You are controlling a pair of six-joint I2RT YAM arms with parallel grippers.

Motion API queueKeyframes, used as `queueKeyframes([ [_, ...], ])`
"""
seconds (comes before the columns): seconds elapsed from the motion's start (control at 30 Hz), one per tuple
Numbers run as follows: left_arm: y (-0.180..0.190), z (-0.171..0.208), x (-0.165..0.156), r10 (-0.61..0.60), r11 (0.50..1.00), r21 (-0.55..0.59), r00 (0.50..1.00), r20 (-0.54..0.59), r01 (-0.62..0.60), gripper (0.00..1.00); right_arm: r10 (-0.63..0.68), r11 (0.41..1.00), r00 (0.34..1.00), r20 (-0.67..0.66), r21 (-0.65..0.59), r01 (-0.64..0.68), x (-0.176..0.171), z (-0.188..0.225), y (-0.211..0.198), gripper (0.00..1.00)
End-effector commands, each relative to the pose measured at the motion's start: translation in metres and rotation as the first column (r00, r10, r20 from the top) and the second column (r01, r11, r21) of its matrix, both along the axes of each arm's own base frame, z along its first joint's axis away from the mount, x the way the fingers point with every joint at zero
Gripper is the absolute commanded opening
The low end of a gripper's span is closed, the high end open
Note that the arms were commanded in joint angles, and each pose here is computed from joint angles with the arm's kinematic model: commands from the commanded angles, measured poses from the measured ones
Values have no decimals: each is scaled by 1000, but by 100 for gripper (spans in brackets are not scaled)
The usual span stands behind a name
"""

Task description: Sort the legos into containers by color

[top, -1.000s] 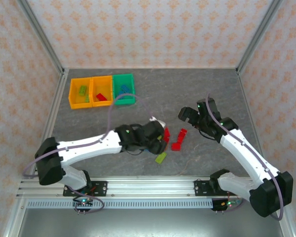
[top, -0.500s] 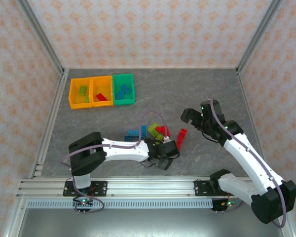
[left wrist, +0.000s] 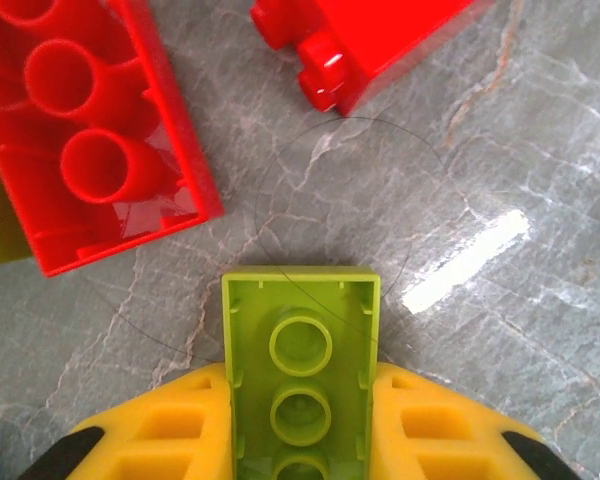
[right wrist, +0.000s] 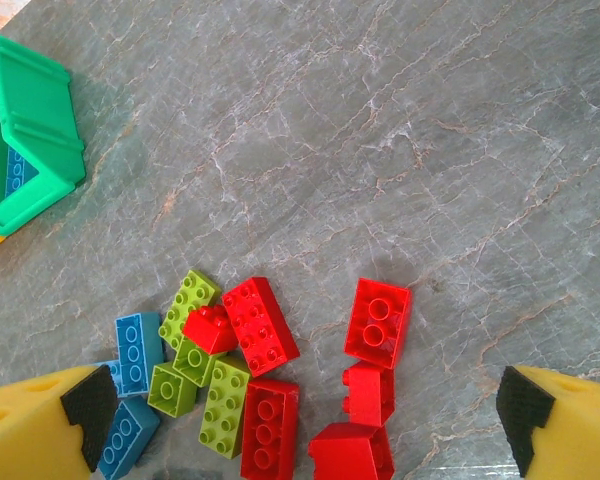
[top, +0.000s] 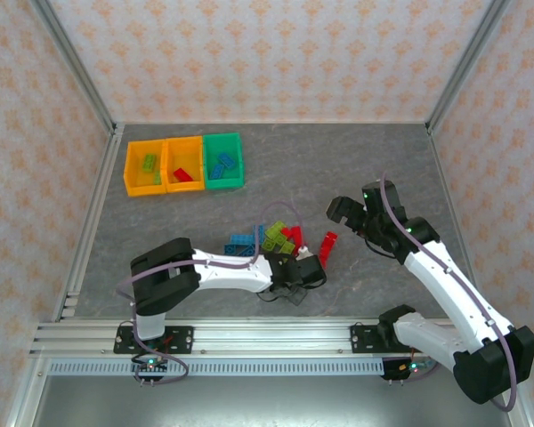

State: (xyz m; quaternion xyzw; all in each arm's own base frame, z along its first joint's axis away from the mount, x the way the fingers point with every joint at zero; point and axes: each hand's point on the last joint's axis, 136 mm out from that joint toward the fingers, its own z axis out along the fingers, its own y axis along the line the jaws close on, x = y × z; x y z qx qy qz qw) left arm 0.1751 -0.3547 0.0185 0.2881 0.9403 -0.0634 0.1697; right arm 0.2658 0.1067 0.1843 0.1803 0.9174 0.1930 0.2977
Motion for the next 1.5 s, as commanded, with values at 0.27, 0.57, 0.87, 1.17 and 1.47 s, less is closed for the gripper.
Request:
queueKeyframes([
  [0.27,51,92,51,178,960,-234,981,81,-154,19,278,927,957,81,240,-289,-15,28,61,99],
  [0.57,234,158,174,621,772,-292,769,154,-565,18,378,883,914,144,239,-403,-25,40,96,99],
  [0.87,406,145,283,905,426,-264,413,104,-866,19,343,904,928,142,217,-368,-23,37,90,98],
  [1.17,472,130,352,941,339,-206,332,72,-918,39,327,919,934,145,181,-350,-29,38,79,99],
  [1.47,451,175,339,927,366,-296,374,32,-882,58,207,971,972,107,102,-218,-18,23,56,99],
])
